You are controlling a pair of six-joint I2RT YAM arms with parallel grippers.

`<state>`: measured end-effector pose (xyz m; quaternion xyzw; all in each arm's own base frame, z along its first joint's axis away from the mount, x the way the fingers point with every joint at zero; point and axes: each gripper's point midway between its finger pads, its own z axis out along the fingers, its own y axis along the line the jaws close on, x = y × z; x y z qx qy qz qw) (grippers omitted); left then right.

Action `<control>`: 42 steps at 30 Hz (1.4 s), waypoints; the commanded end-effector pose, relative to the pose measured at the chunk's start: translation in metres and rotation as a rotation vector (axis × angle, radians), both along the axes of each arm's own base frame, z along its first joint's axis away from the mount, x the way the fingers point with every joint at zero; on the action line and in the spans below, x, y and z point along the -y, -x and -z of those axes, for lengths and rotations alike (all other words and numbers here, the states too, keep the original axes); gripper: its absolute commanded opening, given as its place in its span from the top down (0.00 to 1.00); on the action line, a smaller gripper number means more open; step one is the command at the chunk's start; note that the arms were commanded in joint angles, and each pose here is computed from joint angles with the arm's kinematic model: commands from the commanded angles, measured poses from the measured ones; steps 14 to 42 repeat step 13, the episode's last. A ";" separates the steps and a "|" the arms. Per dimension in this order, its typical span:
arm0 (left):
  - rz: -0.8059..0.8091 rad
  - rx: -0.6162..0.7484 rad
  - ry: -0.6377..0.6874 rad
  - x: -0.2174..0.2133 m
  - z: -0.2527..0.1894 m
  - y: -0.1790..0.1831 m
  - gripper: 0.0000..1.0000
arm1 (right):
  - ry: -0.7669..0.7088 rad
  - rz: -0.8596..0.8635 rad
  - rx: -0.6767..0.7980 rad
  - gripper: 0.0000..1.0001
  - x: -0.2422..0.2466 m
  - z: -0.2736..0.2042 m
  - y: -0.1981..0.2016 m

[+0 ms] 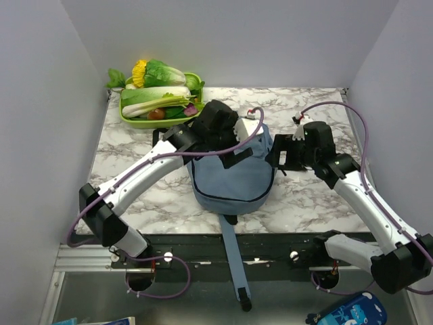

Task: Pack the student bag
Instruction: Reset both arms

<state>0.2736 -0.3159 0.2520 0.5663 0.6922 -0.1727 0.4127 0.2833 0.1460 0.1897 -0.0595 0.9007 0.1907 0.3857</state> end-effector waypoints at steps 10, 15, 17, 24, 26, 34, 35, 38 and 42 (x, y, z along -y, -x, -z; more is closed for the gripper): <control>-0.448 -0.255 -0.274 -0.117 0.055 -0.028 0.01 | -0.005 0.067 0.169 0.00 0.011 -0.045 -0.015; -0.526 -0.195 -0.163 -0.138 0.036 -0.045 0.01 | -0.009 0.061 0.177 0.00 0.011 -0.048 -0.014; -0.526 -0.195 -0.163 -0.138 0.036 -0.045 0.01 | -0.009 0.061 0.177 0.00 0.011 -0.048 -0.014; -0.526 -0.195 -0.163 -0.138 0.036 -0.045 0.01 | -0.009 0.061 0.177 0.00 0.011 -0.048 -0.014; -0.526 -0.195 -0.163 -0.138 0.036 -0.045 0.01 | -0.009 0.061 0.177 0.00 0.011 -0.048 -0.014; -0.526 -0.195 -0.163 -0.138 0.036 -0.045 0.01 | -0.009 0.061 0.177 0.00 0.011 -0.048 -0.014; -0.526 -0.195 -0.163 -0.138 0.036 -0.045 0.01 | -0.009 0.061 0.177 0.00 0.011 -0.048 -0.014; -0.526 -0.195 -0.163 -0.138 0.036 -0.045 0.01 | -0.009 0.061 0.177 0.00 0.011 -0.048 -0.014; -0.526 -0.195 -0.163 -0.138 0.036 -0.045 0.01 | -0.009 0.061 0.177 0.00 0.011 -0.048 -0.014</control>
